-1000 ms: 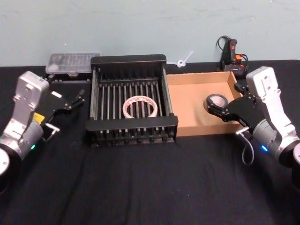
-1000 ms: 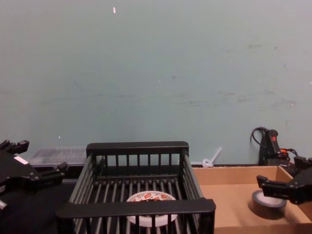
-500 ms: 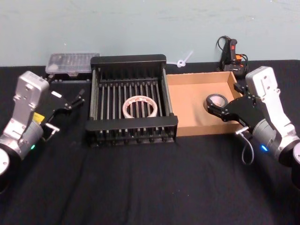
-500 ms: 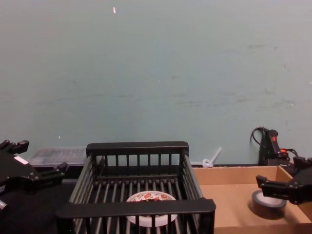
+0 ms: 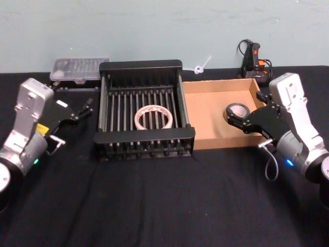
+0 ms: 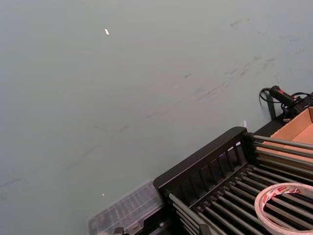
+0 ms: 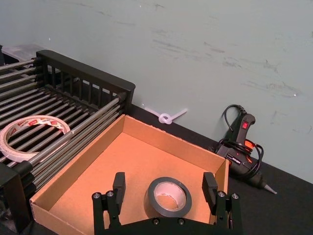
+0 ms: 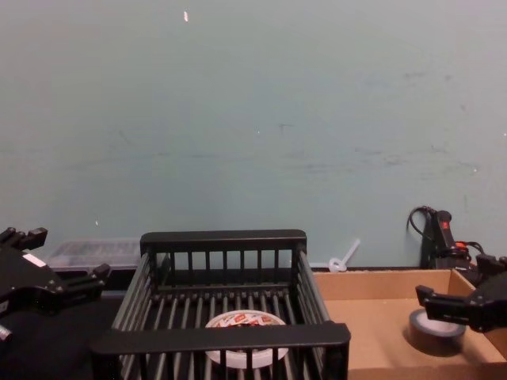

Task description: Pick up the white tape and place it into the black box , Pick up the silver tape and place it into the brown box.

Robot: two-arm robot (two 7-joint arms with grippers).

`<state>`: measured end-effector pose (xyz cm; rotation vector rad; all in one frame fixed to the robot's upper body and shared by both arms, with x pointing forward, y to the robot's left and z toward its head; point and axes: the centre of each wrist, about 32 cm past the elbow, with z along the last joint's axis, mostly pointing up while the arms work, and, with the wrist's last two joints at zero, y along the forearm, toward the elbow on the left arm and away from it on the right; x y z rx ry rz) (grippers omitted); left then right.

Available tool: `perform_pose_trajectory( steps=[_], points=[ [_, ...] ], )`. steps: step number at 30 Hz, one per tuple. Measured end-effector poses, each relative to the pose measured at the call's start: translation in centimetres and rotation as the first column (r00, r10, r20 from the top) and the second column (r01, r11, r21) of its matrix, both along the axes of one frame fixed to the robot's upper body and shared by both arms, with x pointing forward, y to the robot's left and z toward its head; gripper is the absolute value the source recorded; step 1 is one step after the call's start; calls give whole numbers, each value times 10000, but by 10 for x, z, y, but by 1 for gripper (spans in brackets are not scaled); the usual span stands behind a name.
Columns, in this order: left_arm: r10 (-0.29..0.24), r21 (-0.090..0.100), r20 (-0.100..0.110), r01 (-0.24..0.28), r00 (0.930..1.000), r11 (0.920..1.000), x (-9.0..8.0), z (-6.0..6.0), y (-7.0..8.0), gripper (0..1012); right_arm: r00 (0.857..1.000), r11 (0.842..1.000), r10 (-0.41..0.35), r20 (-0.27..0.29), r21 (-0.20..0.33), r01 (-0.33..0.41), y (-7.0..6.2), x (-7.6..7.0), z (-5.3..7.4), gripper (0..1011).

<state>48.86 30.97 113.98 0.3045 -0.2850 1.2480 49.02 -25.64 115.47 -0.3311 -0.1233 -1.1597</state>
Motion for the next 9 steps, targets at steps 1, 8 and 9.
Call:
perform_pose_trajectory(
  steps=[1,8,9],
  points=[
    [0,0,-1,0,10000,10000,0,0,0,1001,10000,10000,0,-1,0,0,0,0,0,1002],
    [0,0,0,0,10000,10000,0,0,0,1001,10000,10000,0,-1,8,0,0,0,0,1002],
    [0,0,1,0,10000,10000,0,0,0,1002,10000,10000,0,-1,9,0,0,0,0,1002]
  ],
)
